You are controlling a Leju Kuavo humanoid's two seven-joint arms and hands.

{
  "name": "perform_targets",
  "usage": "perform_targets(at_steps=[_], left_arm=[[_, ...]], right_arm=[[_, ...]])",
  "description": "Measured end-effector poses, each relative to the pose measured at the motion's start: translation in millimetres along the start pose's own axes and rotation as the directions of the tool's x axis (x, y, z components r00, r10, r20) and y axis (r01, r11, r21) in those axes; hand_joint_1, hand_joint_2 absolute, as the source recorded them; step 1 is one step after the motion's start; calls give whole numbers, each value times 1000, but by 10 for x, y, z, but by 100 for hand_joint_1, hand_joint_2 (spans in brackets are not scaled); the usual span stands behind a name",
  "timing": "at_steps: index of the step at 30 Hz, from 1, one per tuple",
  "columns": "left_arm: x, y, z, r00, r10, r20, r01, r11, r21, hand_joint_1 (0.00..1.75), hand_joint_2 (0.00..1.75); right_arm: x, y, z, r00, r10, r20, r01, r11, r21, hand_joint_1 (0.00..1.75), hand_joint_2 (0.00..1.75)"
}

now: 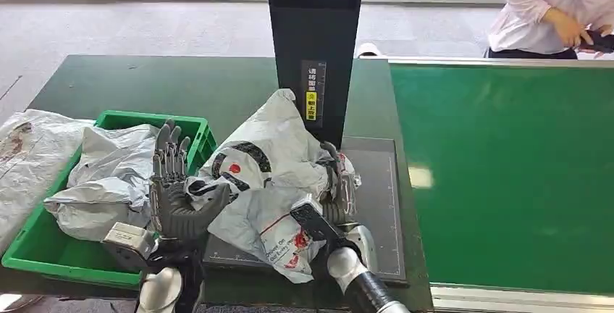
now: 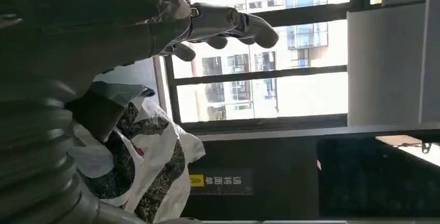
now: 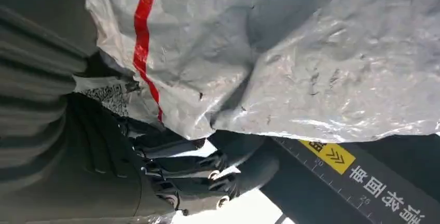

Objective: Moved the parcel from conveyor to table for the left to box.

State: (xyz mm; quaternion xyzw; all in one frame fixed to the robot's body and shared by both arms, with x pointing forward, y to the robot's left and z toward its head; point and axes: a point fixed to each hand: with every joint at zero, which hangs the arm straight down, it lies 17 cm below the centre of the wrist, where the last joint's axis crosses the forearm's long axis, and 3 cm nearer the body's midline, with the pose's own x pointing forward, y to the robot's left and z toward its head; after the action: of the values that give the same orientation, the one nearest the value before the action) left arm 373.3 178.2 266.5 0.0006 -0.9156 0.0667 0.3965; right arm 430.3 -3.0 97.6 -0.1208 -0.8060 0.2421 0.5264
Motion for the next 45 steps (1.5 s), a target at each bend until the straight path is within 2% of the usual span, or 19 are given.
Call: perform_targets(at_steps=[11, 17, 26, 39, 45], left_arm=[[48, 105, -34, 999, -46, 14, 45, 997, 56, 0, 175], [145, 330, -56, 980, -194, 34, 186, 969, 163, 0, 175], [187, 344, -71, 979, -201, 44, 191, 966, 172, 0, 175], [213, 361, -83, 978, -204, 50, 193, 965, 176, 0, 175], [392, 614, -86, 901, -430, 63, 390, 864, 318, 0, 175]], right_arm=[[58, -140, -32, 994, 96, 52, -94, 995, -36, 0, 175], [117, -481, -111, 990, 120, 76, -109, 985, -135, 0, 175], [116, -685, -141, 989, 128, 75, -112, 975, -190, 0, 175], [108, -742, -146, 989, 130, 72, -112, 972, -205, 0, 175], [111, -794, -148, 989, 133, 67, -115, 969, -219, 0, 175]])
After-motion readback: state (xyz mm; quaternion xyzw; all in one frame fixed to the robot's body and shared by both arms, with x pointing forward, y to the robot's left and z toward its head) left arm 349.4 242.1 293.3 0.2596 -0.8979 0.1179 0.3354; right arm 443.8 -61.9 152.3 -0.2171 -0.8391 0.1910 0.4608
